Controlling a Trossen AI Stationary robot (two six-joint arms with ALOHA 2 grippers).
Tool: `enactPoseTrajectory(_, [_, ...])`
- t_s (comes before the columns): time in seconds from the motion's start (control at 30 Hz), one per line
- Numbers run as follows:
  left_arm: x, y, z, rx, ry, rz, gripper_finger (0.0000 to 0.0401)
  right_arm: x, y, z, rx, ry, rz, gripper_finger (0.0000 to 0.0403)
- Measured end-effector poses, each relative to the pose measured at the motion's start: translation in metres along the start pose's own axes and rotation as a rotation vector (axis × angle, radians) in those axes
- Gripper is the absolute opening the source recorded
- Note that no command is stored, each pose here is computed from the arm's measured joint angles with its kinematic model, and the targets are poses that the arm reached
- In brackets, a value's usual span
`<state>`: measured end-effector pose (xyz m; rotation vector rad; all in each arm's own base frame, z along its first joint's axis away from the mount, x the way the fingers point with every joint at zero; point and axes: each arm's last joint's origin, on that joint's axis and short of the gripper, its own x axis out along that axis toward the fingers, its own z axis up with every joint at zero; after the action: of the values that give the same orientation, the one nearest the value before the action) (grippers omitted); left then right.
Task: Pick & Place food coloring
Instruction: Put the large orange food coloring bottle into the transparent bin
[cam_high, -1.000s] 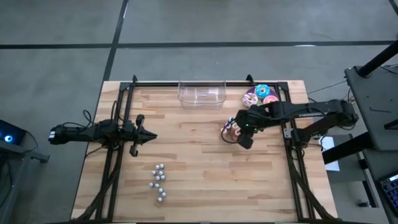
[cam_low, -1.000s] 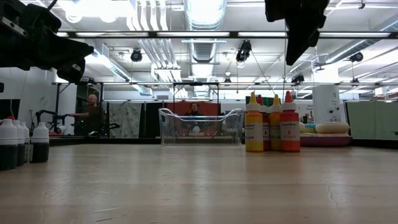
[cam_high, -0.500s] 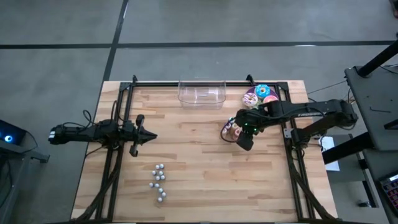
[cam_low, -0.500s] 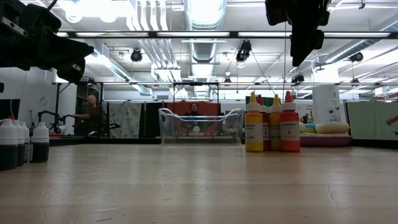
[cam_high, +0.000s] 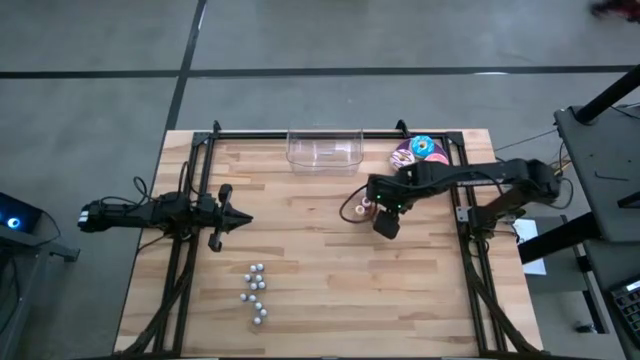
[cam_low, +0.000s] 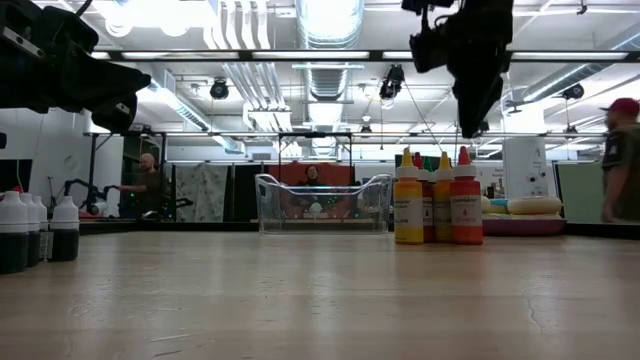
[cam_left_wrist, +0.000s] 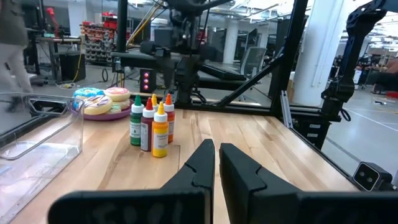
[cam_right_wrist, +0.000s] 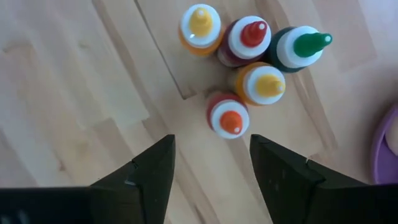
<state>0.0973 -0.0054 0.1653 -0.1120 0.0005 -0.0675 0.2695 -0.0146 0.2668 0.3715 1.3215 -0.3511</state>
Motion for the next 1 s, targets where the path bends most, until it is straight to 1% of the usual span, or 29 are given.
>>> enactPoseTrajectory(0.07, [0.000, 0.000, 0.000, 0.000, 0.000, 0.000, 0.0000, 0.004, -0.002, 0.002, -0.016, 0.011, -0.009, 0.0201])
enactPoseTrajectory(0.3, [0.000, 0.000, 0.000, 0.000, 0.000, 0.000, 0.0000, 0.013, -0.010, 0.007, -0.009, 0.031, -0.024, 0.0201])
enactPoseTrajectory(0.53, [0.000, 0.000, 0.000, 0.000, 0.000, 0.000, 0.0000, 0.025, -0.012, 0.002, -0.011, 0.050, -0.028, 0.0201])
enactPoseTrajectory(0.8, [0.000, 0.000, 0.000, 0.000, 0.000, 0.000, 0.0000, 0.038, -0.013, 0.001, 0.015, 0.016, -0.015, 0.0201])
enactPoseTrajectory(1.0, [0.000, 0.000, 0.000, 0.000, 0.000, 0.000, 0.0000, 0.044, -0.014, -0.002, 0.017, 0.024, -0.019, 0.0201])
